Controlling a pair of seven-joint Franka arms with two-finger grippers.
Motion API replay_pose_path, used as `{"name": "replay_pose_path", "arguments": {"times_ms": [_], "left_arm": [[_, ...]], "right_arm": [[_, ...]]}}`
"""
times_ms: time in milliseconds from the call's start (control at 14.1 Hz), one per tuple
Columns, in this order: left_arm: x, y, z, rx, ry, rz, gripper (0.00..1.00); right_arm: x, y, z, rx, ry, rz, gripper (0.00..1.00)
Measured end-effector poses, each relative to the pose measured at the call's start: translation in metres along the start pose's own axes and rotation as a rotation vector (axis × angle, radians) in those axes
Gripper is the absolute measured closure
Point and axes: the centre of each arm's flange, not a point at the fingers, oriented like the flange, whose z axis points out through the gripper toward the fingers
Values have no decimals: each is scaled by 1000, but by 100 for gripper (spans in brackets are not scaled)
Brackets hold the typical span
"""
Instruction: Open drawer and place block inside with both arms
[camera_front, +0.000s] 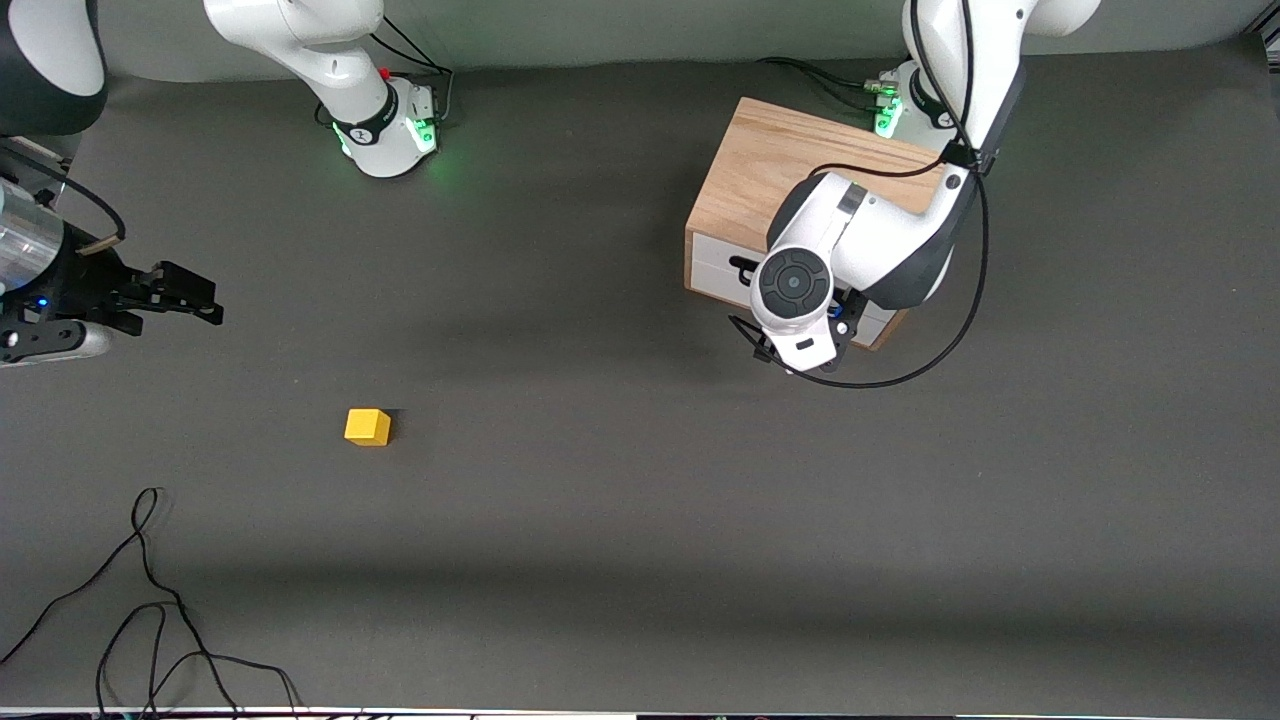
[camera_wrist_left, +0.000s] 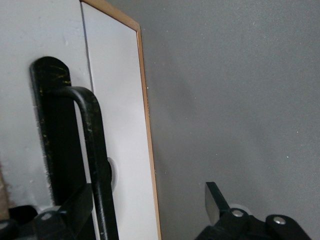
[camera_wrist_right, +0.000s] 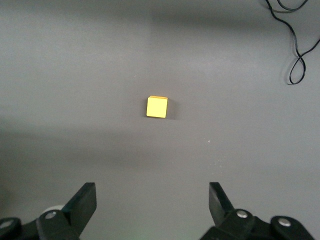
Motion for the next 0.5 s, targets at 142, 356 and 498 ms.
{"name": "replay_pose_path", "arguments": {"times_ms": [142,356,498], "left_arm": [[0,2,-2,-9,-1,-1,0],[3,5,-8,-22,-4,-5,0],[3,8,-9,-26,-5,-6,0]], "right_arm": [[0,-1,0,0,0,-1,0],[0,-1,0,1,0,-2,0],[0,-2,0,1,-1,-3,0]]}}
